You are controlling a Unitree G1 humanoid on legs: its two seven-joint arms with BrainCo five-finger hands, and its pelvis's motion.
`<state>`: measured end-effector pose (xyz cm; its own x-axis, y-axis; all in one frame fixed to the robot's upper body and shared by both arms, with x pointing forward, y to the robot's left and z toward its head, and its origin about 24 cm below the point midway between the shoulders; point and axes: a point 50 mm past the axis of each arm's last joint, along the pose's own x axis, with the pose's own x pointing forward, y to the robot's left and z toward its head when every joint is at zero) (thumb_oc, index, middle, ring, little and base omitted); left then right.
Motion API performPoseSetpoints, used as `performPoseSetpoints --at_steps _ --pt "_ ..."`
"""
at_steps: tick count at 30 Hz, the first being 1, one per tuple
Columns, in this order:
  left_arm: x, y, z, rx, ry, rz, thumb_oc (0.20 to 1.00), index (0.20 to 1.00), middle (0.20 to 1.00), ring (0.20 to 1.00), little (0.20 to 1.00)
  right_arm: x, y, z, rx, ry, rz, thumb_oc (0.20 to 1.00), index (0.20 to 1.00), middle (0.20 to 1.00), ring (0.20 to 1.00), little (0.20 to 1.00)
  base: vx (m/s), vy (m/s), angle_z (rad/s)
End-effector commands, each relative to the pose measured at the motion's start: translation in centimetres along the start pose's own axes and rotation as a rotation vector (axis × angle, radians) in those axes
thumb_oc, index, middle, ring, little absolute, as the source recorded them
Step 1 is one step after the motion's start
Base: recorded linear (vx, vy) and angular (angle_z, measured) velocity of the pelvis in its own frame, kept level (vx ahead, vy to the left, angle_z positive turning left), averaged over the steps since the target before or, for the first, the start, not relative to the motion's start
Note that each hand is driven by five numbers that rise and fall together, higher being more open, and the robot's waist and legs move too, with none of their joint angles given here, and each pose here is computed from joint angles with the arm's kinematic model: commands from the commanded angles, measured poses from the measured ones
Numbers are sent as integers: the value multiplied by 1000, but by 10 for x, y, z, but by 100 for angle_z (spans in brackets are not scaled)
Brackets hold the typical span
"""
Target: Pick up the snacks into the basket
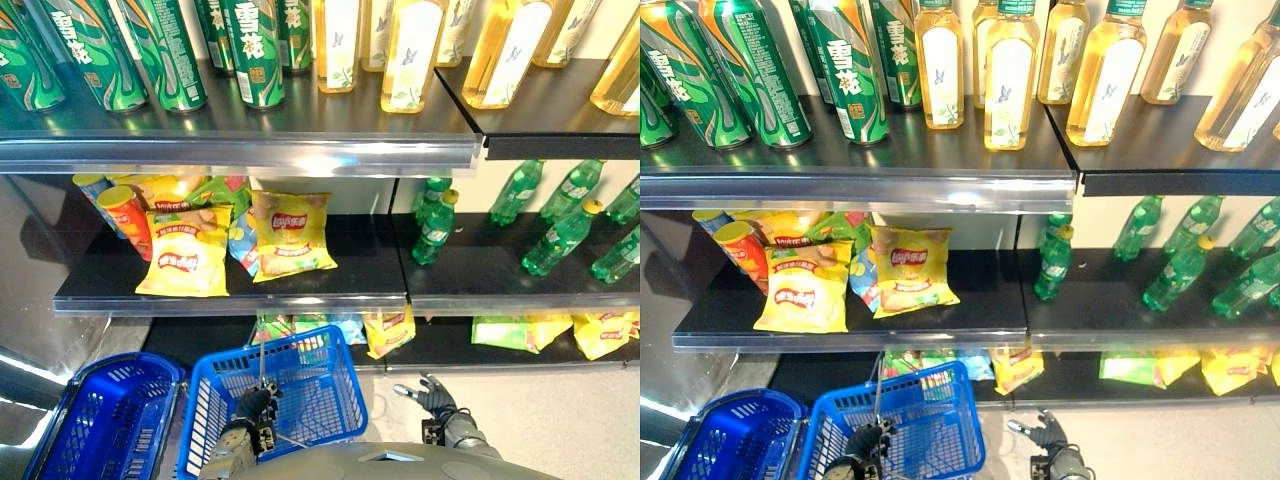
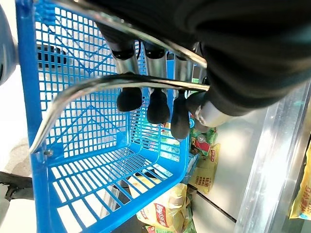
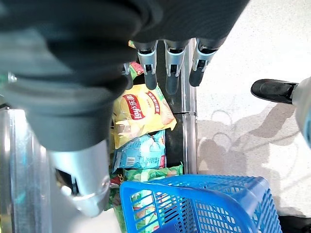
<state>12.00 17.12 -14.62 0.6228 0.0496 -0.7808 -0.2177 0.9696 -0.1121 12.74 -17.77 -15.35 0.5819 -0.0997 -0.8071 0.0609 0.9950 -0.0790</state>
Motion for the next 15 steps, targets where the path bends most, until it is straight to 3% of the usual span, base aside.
performPoseSetpoints --at_steps 1,15 --pt "10 -23 53 25 -236 -89 200 200 200 200 200 7 12 31 -50 -109 59 1000 1000 1000 1000 1000 0 0 0" --pt "9 -21 58 26 -265 -80 200 200 200 200 200 7 12 35 -80 -125 63 1000 1000 1000 1000 1000 0 0 0"
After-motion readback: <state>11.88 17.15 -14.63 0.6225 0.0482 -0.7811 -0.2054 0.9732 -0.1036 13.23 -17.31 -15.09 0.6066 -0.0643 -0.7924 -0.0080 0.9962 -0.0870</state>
